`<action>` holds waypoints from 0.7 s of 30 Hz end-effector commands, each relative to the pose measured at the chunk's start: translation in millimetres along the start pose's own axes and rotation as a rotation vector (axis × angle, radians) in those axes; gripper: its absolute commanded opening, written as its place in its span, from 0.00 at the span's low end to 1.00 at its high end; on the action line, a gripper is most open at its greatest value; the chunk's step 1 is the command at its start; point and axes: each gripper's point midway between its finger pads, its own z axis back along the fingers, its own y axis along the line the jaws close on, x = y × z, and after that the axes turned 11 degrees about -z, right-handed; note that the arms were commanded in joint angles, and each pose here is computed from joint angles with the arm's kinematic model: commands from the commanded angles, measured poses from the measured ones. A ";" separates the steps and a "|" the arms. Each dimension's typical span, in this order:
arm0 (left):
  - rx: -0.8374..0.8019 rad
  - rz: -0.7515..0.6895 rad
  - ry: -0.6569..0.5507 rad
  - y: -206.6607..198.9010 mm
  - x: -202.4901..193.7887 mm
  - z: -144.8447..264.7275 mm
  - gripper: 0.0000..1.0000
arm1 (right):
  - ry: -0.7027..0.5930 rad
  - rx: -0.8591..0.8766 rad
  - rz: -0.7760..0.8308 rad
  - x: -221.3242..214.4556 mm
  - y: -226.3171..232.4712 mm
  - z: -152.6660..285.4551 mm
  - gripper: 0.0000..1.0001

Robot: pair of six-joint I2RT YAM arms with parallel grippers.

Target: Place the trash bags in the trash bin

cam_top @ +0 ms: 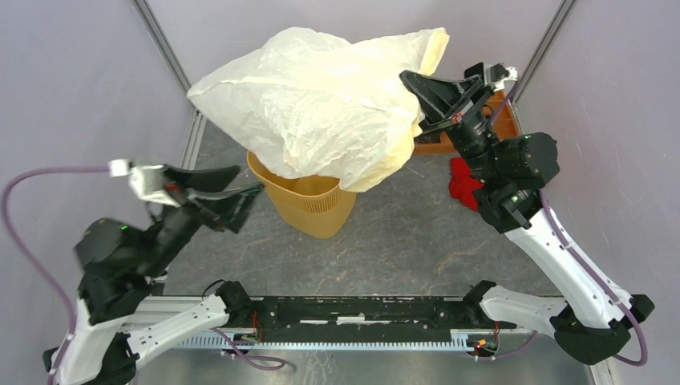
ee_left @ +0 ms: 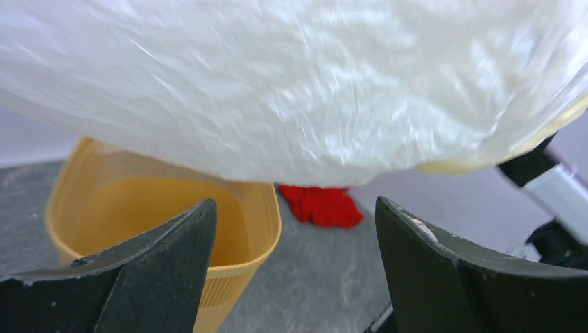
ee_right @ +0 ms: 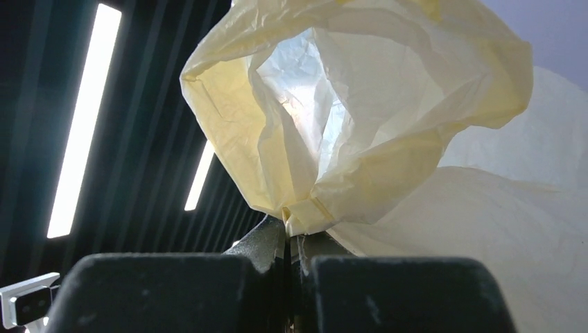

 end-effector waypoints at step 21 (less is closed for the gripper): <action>0.678 -0.280 0.305 108.8 -32.7 -103.0 0.78 | -0.303 -0.668 0.421 109.7 -144.5 46.2 0.01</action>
